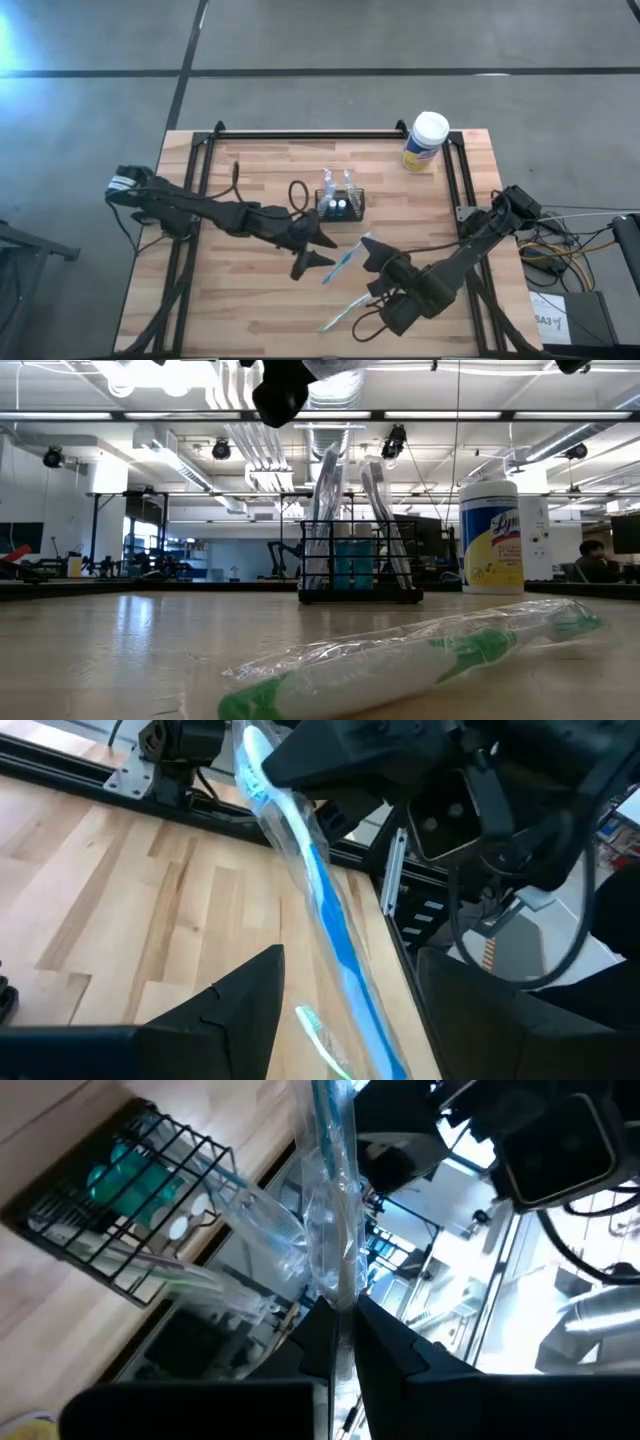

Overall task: Pick & Place toothbrushing station
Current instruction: Put the blue toothbrush into the black wire organizer

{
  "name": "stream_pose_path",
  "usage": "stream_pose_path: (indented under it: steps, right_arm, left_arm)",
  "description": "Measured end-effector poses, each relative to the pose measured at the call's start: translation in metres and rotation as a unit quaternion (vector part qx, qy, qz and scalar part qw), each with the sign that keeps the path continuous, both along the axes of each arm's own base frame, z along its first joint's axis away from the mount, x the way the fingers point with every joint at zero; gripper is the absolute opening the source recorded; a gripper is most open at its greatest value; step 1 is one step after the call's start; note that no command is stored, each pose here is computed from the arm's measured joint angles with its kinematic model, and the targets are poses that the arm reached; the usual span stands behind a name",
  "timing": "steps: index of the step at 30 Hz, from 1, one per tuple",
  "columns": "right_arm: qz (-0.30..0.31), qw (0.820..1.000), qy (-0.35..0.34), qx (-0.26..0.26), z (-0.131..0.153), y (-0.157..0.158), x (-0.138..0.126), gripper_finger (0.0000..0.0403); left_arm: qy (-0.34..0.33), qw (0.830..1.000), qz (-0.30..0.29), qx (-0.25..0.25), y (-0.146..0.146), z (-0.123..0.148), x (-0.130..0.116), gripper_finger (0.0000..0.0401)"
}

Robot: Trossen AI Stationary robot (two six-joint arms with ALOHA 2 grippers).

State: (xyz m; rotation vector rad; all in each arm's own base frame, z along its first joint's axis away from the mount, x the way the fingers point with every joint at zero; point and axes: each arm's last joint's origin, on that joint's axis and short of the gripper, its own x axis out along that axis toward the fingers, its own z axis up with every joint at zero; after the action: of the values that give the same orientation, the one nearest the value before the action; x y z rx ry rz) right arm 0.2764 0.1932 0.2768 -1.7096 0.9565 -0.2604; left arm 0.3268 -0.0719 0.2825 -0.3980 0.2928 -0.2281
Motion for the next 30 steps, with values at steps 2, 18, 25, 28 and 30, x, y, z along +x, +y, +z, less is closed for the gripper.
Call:
stream_pose_path:
  steps: [2, 18, 25, 28, 30]
  right_arm:
    - [0.003, 1.0, 0.001, -0.005, 0.0, 0.001, 0.001, 0.0018]
    - [0.019, 1.0, 0.005, -0.023, 0.001, 0.001, 0.019, 0.0018]
    - [0.014, 0.999, 0.012, -0.03, -0.004, -0.002, 0.026, 0.0018]
    - [0.015, 0.999, 0.015, -0.034, -0.006, -0.002, 0.03, 0.0018]
    - [0.015, 0.999, 0.018, -0.037, -0.008, -0.002, 0.032, 0.0018]
  left_arm:
    - [0.001, 1.0, -0.001, -0.001, 0.001, 0.001, 0.006, 0.0234]
    - [0.011, 0.999, -0.039, -0.015, 0.012, -0.003, 0.022, 0.0234]
    - [0.008, 0.999, -0.041, -0.005, 0.012, -0.004, 0.023, 0.0227]
    - [0.006, 0.999, -0.038, 0.0, 0.014, -0.004, 0.023, 0.0217]
    - [0.006, 0.999, -0.036, 0.0, 0.015, -0.004, 0.023, 0.0204]
